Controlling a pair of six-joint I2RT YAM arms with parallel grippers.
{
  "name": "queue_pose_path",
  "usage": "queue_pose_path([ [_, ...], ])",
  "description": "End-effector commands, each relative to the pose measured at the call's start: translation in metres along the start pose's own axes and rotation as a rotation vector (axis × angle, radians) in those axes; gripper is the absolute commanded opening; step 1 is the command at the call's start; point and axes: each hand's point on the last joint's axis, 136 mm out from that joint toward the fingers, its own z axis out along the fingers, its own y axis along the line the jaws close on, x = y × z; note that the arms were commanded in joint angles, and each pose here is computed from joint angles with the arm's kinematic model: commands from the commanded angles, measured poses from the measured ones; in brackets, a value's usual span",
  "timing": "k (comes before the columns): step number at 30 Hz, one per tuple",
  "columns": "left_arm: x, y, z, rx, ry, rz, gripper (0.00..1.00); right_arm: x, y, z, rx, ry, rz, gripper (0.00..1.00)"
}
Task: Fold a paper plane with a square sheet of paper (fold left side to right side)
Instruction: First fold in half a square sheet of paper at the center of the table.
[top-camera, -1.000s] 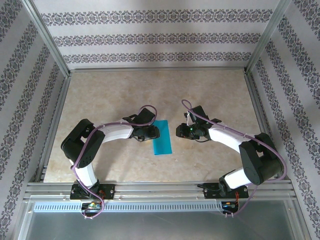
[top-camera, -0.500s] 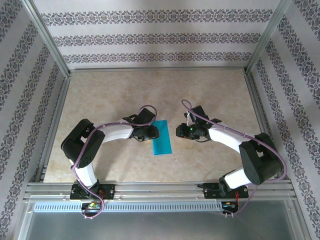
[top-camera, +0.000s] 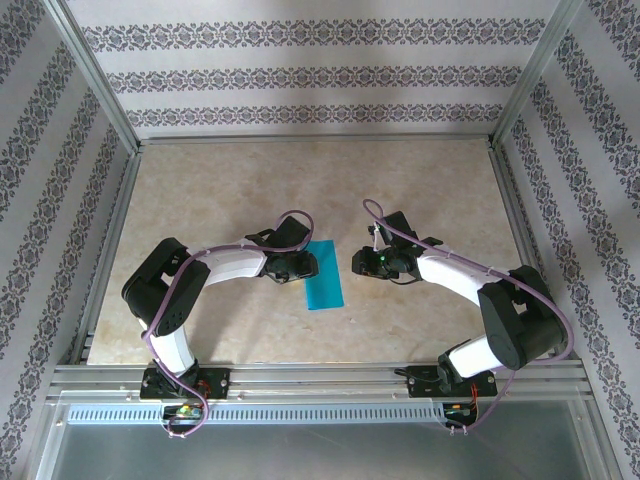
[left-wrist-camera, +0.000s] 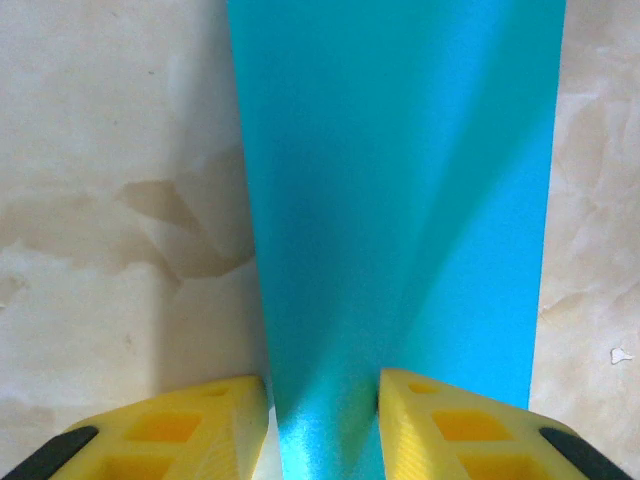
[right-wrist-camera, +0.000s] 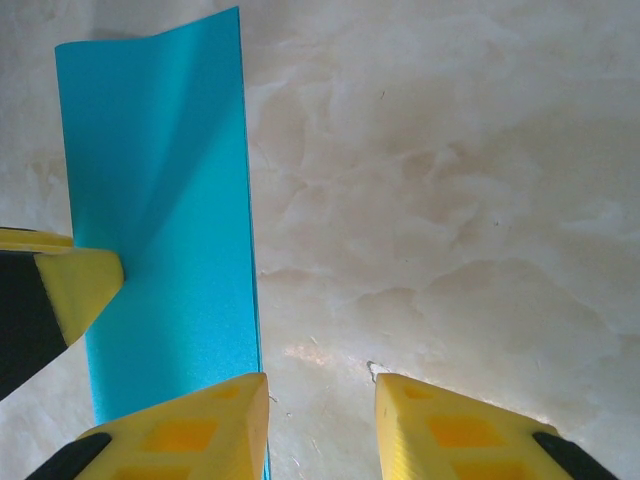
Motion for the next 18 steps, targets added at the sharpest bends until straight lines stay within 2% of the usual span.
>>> queue_pose_path([
  [1, 0.022, 0.039, 0.03, -0.137, 0.049, -0.012, 0.38, 0.0, 0.008, 0.001, -0.022, 0.019, -0.023, 0.35],
  [18, 0.023, 0.04, 0.034, -0.142, 0.064, -0.019, 0.39, 0.005, 0.019, 0.009, -0.09, 0.062, -0.019, 0.35],
])
